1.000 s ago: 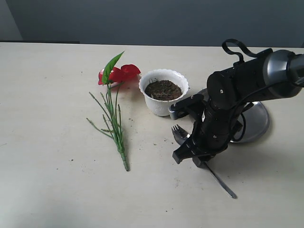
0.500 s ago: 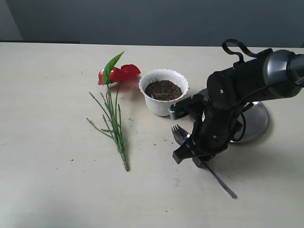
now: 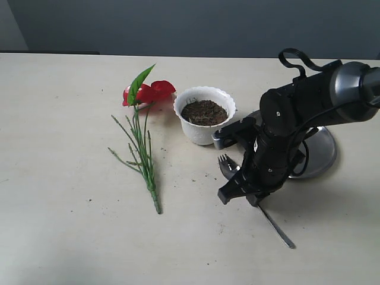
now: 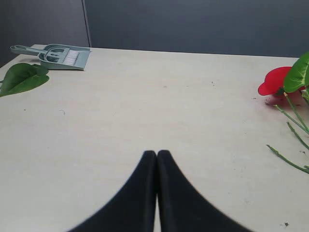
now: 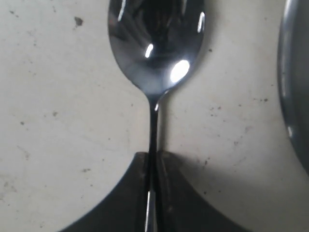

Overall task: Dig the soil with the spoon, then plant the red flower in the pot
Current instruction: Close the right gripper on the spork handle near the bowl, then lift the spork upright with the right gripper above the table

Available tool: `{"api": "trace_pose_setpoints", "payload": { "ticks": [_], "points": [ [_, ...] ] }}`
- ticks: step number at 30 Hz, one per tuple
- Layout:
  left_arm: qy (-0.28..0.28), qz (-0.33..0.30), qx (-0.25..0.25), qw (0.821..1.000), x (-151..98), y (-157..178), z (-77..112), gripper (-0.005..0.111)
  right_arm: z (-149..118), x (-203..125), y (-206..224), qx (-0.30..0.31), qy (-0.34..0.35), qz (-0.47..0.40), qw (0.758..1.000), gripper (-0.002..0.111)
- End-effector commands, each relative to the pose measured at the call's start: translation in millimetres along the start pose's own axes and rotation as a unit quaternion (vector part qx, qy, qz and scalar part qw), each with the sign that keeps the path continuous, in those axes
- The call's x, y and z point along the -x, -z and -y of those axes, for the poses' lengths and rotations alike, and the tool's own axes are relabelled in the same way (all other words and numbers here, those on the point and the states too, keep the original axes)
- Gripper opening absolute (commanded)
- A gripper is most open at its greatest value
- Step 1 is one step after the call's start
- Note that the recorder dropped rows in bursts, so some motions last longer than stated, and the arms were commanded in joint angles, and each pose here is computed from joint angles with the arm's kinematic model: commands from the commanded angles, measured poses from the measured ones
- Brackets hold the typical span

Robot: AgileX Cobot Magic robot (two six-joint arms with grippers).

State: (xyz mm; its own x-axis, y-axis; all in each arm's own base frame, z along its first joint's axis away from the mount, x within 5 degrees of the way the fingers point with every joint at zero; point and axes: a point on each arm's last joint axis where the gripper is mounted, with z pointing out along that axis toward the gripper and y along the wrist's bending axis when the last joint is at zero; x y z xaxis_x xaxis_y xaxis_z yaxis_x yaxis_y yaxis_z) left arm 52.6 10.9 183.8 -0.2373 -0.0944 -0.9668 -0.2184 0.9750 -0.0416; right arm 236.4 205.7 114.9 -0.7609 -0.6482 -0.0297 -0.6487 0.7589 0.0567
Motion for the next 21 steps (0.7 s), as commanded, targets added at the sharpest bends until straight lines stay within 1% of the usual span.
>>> {"api": "trace_pose_setpoints", "payload": {
  "ticks": [1, 5, 10, 13, 16, 18, 21],
  "points": [
    [0.0, 0.003, 0.0, 1.0, -1, 0, -0.1, 0.0, 0, -3, -4, 0.005, 0.007, -0.016, 1.0, -0.001],
    [0.0, 0.003, 0.0, 1.0, -1, 0, -0.1, 0.0, 1, -3, 14, -0.005, 0.021, 0.009, 1.0, -0.001],
    [0.0, 0.003, 0.0, 1.0, -1, 0, -0.1, 0.0, 0, -3, 58, -0.021, 0.037, 0.091, 0.995, -0.001],
    [0.0, 0.003, 0.0, 1.0, -1, 0, -0.1, 0.0, 7, -3, 83, -0.072, 0.085, 0.119, 0.987, -0.001],
    [0.0, 0.003, 0.0, 1.0, -1, 0, -0.1, 0.0, 14, 1, 103, -0.129, 0.13, 0.143, 0.973, -0.001],
    [0.0, 0.003, 0.0, 1.0, -1, 0, -0.1, 0.0, 16, 3, 111, -0.148, 0.145, 0.156, 0.966, -0.001],
    [0.0, 0.003, 0.0, 1.0, -1, 0, -0.1, 0.0, 16, 8, 119, -0.163, 0.186, 0.183, 0.951, -0.001]
  ]
}}
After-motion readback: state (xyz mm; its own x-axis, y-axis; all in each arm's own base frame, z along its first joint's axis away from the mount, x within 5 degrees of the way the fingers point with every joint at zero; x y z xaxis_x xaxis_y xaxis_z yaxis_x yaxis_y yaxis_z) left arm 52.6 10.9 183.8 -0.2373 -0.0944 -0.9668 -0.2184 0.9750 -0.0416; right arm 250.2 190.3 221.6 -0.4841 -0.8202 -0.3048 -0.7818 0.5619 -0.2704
